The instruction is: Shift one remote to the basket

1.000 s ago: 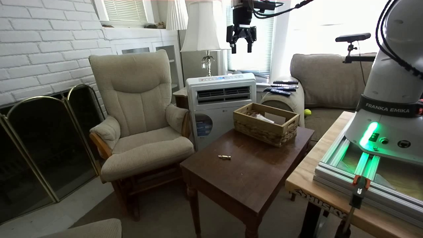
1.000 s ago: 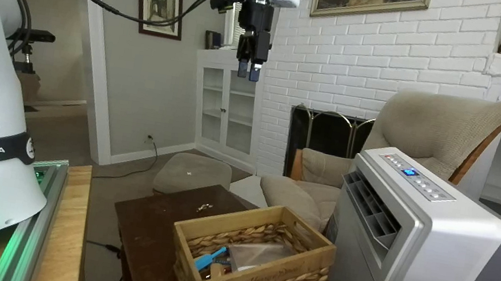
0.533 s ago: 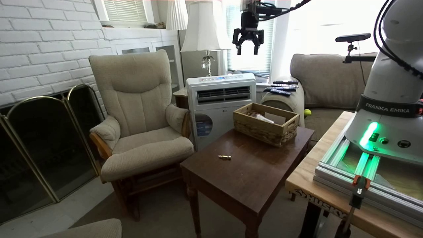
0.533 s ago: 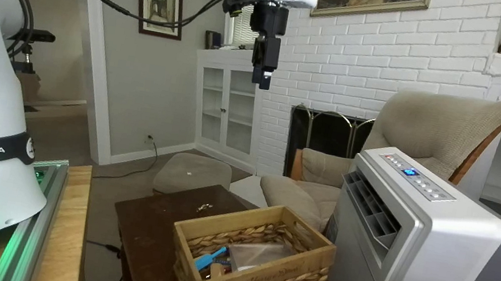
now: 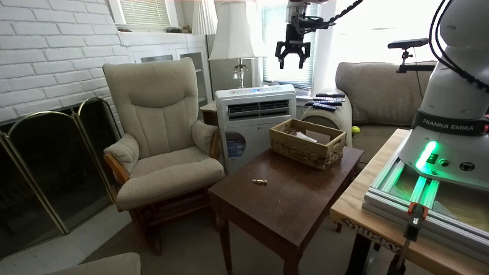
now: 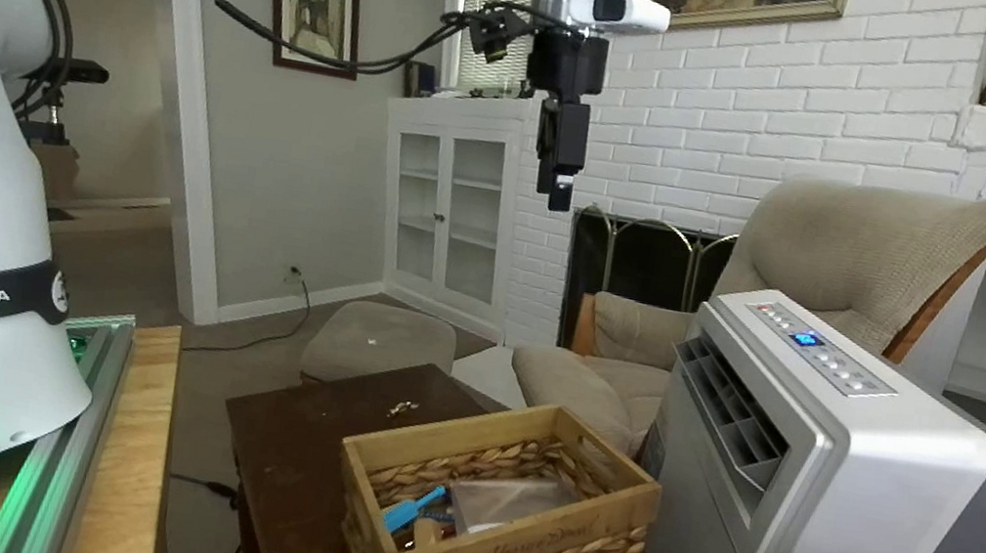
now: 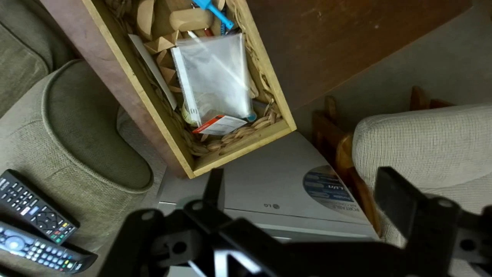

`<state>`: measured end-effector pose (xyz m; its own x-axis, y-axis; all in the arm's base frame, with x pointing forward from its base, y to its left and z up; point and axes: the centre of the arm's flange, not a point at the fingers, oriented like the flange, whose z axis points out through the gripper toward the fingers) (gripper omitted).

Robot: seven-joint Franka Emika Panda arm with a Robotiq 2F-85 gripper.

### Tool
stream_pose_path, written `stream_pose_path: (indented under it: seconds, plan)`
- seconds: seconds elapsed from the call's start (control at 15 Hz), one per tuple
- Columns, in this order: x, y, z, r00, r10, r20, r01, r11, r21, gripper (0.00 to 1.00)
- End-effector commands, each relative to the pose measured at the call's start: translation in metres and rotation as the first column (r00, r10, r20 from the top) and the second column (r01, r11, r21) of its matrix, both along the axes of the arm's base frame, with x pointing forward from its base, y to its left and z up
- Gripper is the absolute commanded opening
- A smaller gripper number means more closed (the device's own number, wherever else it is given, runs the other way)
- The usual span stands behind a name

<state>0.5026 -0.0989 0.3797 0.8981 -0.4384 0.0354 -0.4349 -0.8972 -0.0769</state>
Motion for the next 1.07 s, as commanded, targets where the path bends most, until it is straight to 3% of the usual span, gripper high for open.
stream_pose_path:
  seconds: [0.0, 0.4, 0.67, 0.93, 1.0]
  plan:
    - [0.007, -0.021, -0.013, 0.999, -0.034, 0.036, 0.034, 0.999, -0.009, 1.0]
    - [0.0, -0.067, -0.032, 0.987, -0.158, 0.012, 0.158, 0.987, -0.004, 1.0]
    - [0.0, -0.1, -0.038, 0.993, -0.088, 0.078, 0.09, 0.996, -0.019, 1.0]
    - [0.0, -0.116, -0.042, 0.993, 0.077, 0.093, -0.071, 0.995, -0.069, 1.0]
    - [0.002, -0.117, -0.04, 0.995, 0.044, 0.093, -0.035, 0.995, -0.098, 1.0]
